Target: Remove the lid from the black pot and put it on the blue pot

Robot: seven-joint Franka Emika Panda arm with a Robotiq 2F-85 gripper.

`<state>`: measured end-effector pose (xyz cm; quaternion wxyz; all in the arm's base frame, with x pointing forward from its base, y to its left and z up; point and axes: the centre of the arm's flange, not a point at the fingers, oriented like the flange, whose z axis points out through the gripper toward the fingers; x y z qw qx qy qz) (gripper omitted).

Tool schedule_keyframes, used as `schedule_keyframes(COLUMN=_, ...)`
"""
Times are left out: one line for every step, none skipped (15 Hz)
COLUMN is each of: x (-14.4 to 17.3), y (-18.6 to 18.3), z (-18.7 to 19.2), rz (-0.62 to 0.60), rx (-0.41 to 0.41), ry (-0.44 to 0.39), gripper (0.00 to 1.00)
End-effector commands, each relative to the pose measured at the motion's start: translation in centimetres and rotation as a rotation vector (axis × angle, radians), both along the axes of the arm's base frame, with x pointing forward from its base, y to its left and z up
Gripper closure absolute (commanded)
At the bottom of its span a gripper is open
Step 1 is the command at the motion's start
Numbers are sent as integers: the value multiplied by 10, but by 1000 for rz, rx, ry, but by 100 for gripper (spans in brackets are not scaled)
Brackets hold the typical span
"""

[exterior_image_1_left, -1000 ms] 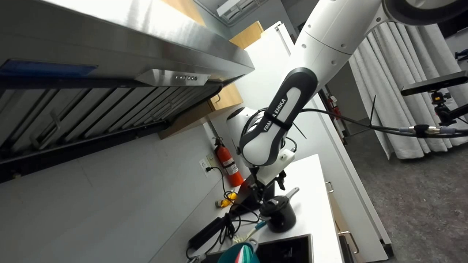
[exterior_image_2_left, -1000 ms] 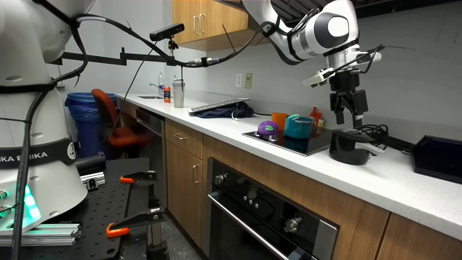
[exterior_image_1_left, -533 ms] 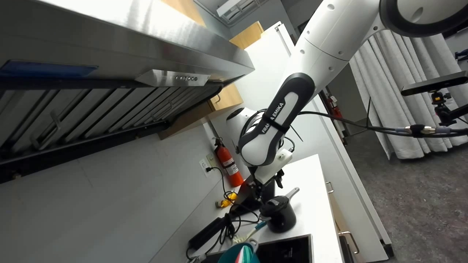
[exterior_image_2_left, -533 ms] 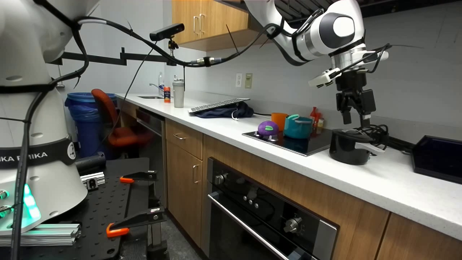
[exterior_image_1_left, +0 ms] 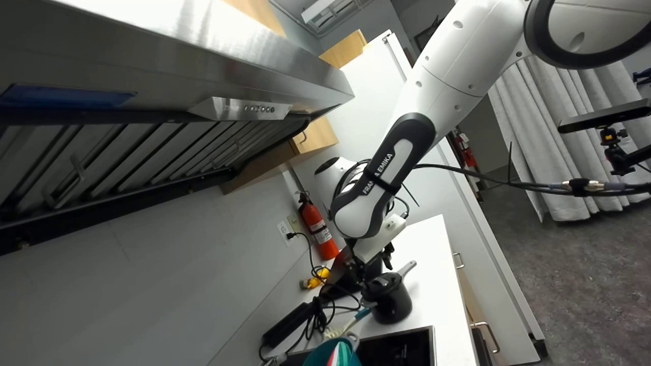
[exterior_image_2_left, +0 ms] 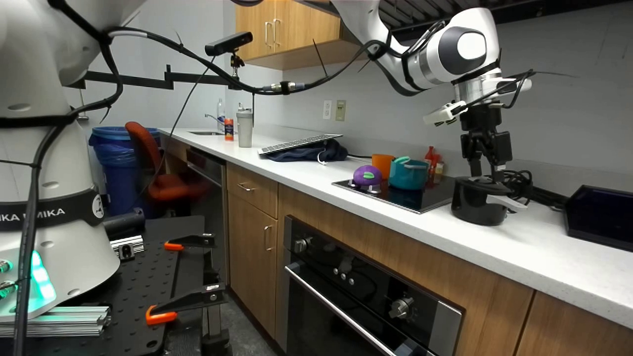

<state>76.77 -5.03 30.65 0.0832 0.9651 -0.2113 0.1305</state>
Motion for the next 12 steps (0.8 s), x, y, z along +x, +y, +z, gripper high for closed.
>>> schedule_keyframes(x=18, y=0, z=2, rz=-17, rx=12, ry=15, gripper=42)
schedule_keyframes(x=18, y=0, z=3, rz=-21, rx=12, ry=16, gripper=51)
schedule_keyframes(x=19, y=-1, z=4, rz=-24, rx=10, ry=17, gripper=58)
schedule_keyframes(x=19, y=-1, z=7, rz=-27, rx=9, ry=19, gripper=66)
schedule_keyframes(x=18, y=-1, z=8, rz=-30, rx=8, ry=22, gripper=73)
schedule_keyframes(x=18, y=-1, z=11, rz=-32, rx=5, ry=25, gripper=80)
schedule_keyframes(x=17, y=-1, z=12, rz=-34, rx=4, ry=28, gripper=89)
schedule_keyframes(x=15, y=-1, z=14, rz=-35, rx=2, ry=29, gripper=96)
schedule_keyframes(x=14, y=0, z=17, rz=-35, rx=-2, ry=30, gripper=100)
schedule_keyframes(x=12, y=1, z=19, rz=-34, rx=-8, ry=27, gripper=100)
schedule_keyframes(x=10, y=3, z=23, rz=-32, rx=-9, ry=23, gripper=96)
schedule_keyframes(x=7, y=6, z=27, rz=-31, rx=-10, ry=19, gripper=96)
